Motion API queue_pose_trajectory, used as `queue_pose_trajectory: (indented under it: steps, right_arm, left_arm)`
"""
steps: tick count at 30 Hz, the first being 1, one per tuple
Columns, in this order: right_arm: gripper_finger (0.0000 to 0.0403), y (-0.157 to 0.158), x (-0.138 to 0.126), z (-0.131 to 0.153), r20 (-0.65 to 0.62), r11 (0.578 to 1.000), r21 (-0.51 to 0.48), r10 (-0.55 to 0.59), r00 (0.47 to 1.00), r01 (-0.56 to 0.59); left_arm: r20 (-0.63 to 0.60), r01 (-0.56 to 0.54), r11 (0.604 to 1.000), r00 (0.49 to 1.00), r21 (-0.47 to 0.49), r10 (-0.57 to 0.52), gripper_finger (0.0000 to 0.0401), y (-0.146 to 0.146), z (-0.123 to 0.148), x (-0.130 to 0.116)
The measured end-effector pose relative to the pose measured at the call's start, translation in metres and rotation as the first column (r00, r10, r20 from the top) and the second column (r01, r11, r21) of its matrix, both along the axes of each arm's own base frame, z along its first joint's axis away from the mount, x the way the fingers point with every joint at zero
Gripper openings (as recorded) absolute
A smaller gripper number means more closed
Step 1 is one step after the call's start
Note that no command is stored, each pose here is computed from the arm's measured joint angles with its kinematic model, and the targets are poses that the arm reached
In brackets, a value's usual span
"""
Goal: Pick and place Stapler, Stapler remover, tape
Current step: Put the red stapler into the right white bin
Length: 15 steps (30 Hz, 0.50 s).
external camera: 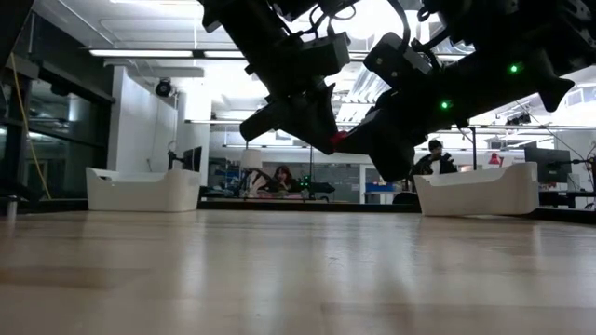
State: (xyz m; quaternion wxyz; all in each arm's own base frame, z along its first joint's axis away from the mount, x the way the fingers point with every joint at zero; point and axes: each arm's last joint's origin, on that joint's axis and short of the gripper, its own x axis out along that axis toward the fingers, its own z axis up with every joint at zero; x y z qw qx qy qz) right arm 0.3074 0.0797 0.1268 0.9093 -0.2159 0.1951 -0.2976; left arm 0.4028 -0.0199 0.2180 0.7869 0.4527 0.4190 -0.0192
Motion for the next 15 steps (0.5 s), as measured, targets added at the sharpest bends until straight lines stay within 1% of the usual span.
queue_pose_trajectory:
  steps: [15]
  right_arm:
    - [0.0058, 0.0001, 0.0, 0.0, 0.004, 1.0, 0.006, 0.0, 1.0, 0.0]
  left_arm:
    - [-0.004, 0.007, 1.0, 1.0, -0.001, -0.007, 0.0084, -0.0003, -0.0001, -0.0001]
